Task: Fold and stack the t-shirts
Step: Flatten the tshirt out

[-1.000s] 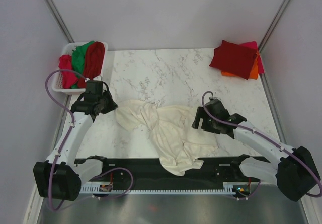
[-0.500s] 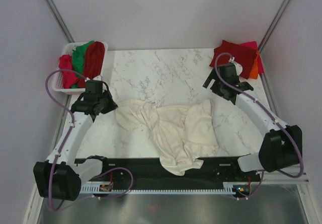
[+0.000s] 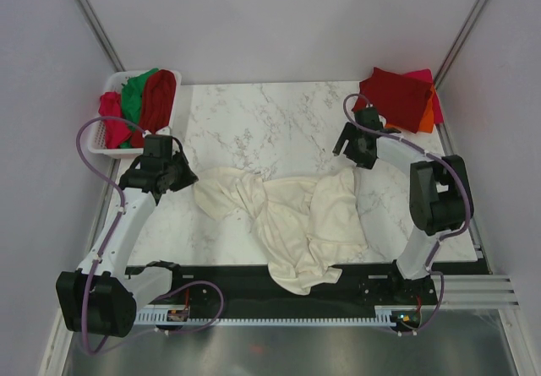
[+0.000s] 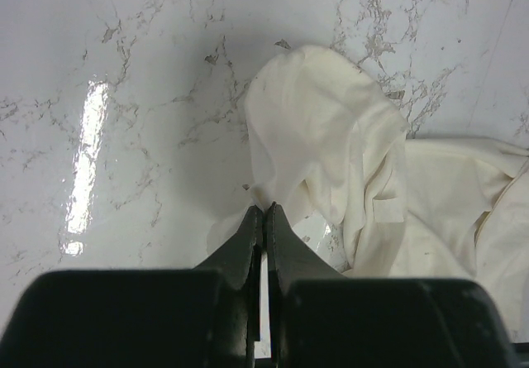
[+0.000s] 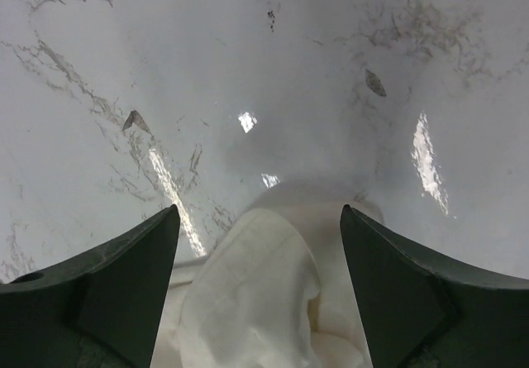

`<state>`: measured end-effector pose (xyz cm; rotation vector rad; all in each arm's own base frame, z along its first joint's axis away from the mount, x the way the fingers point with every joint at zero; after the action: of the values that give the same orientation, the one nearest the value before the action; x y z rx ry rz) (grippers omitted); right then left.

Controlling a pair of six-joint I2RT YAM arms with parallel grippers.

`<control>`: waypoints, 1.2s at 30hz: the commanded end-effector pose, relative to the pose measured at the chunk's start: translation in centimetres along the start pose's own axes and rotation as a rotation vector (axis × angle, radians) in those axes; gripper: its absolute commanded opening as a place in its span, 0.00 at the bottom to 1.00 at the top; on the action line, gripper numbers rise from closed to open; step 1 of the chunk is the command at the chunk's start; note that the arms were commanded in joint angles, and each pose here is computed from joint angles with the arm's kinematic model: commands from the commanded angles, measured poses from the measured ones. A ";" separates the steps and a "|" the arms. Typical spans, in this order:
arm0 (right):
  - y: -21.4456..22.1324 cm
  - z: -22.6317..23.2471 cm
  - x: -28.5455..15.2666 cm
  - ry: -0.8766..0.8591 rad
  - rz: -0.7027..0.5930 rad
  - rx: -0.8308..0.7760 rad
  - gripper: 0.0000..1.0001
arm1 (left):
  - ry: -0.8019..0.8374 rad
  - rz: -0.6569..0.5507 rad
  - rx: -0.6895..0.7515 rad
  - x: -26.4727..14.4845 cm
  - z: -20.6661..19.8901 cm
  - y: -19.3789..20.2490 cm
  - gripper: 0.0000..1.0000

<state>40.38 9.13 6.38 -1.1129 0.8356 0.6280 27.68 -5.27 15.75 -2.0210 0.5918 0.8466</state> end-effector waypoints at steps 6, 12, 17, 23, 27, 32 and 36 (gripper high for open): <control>0.6 2.3 4.1 -0.047 0.043 -0.113 0.79 | 0.015 -0.017 0.026 -0.2 -0.2 -0.5 0.02; 3.0 3.2 3.1 -0.025 0.060 -0.186 0.41 | 0.008 -0.020 0.028 -0.2 -0.1 -0.6 0.02; 4.6 2.8 2.1 0.003 0.062 -0.230 0.00 | 0.006 -0.020 0.026 -0.1 -0.1 -0.7 0.02; 2.6 2.8 -0.2 0.010 -0.016 -0.261 0.00 | 0.003 -0.026 0.025 -0.2 -0.1 -0.8 0.02; -1.9 3.1 -4.6 0.049 -0.138 -0.275 0.31 | 0.000 -0.032 0.025 -0.2 0.1 -0.8 0.02; -1.6 2.6 -6.7 0.057 -0.118 -0.308 0.90 | 0.000 -0.043 0.024 -0.4 0.0 -1.0 0.02; 0.7 3.8 -6.4 0.015 -0.068 -0.354 0.91 | 0.006 -0.041 0.024 -0.5 -0.1 -1.0 0.02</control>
<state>38.77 11.89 12.90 -1.4248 0.6932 0.6570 27.69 -5.21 15.73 -2.0201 0.5886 0.8490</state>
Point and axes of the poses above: each gripper's point midway between its finger pads, its own x axis out along the fingers, its own z axis along the line the jaws close on, y = z × x, the point moved 1 cm from there along -x, back along the fingers, and after that the axes turned 8 degrees about -x, right-handed, at the moved point
